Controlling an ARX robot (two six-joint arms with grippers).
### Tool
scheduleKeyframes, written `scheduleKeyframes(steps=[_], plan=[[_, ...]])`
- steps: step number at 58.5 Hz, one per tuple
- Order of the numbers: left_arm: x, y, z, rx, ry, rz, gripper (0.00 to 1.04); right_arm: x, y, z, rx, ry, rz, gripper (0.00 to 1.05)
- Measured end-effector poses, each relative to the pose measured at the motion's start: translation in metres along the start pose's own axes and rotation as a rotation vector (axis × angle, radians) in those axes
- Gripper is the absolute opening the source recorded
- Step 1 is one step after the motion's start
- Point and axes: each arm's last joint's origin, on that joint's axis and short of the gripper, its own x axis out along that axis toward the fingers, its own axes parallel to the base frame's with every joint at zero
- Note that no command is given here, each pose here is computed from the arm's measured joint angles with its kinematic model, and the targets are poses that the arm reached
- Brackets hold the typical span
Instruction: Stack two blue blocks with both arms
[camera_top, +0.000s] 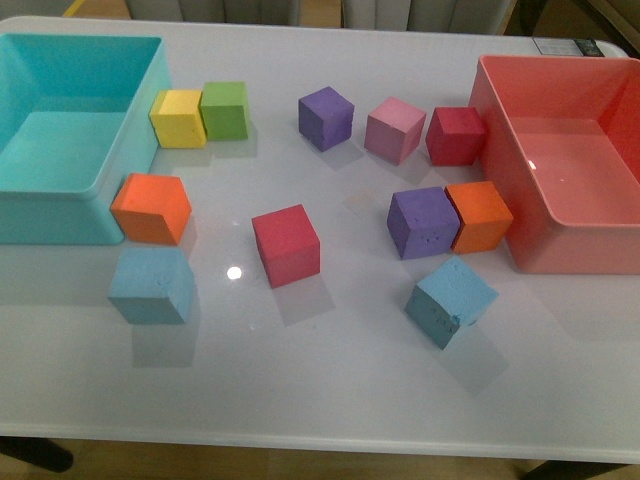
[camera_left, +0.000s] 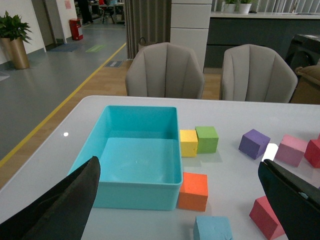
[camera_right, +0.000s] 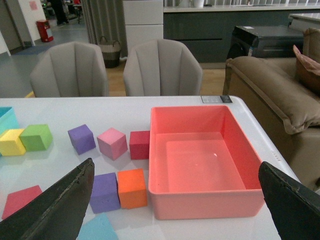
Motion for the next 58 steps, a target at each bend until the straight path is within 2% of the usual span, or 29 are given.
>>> scheduleKeyframes(steps=[11, 15, 18, 23, 33, 41, 50, 58], plan=[[0.000, 0.000, 0.000, 0.000, 0.000, 0.000, 0.96, 0.000, 0.000, 0.000, -0.003, 0.003, 0.005, 0.96], [0.000, 0.000, 0.000, 0.000, 0.000, 0.000, 0.96, 0.003, 0.001, -0.002, -0.073, 0.269, 0.178, 0.96], [0.000, 0.000, 0.000, 0.000, 0.000, 0.000, 0.96, 0.010, 0.002, -0.006, -0.113, 0.398, 0.276, 0.96], [0.000, 0.000, 0.000, 0.000, 0.000, 0.000, 0.96, 0.027, 0.001, -0.013, -0.201, 0.466, 0.317, 0.96], [0.000, 0.000, 0.000, 0.000, 0.000, 0.000, 0.96, 0.080, 0.012, -0.021, -0.365, 0.474, 0.394, 0.96], [0.000, 0.000, 0.000, 0.000, 0.000, 0.000, 0.96, 0.130, 0.033, -0.056, -0.426, 0.593, 0.491, 0.96], [0.000, 0.000, 0.000, 0.000, 0.000, 0.000, 0.96, 0.161, 0.053, -0.100, -0.426, 0.742, 0.573, 0.96], [0.000, 0.000, 0.000, 0.000, 0.000, 0.000, 0.96, 0.180, 0.064, -0.123, -0.408, 0.817, 0.575, 0.96]])
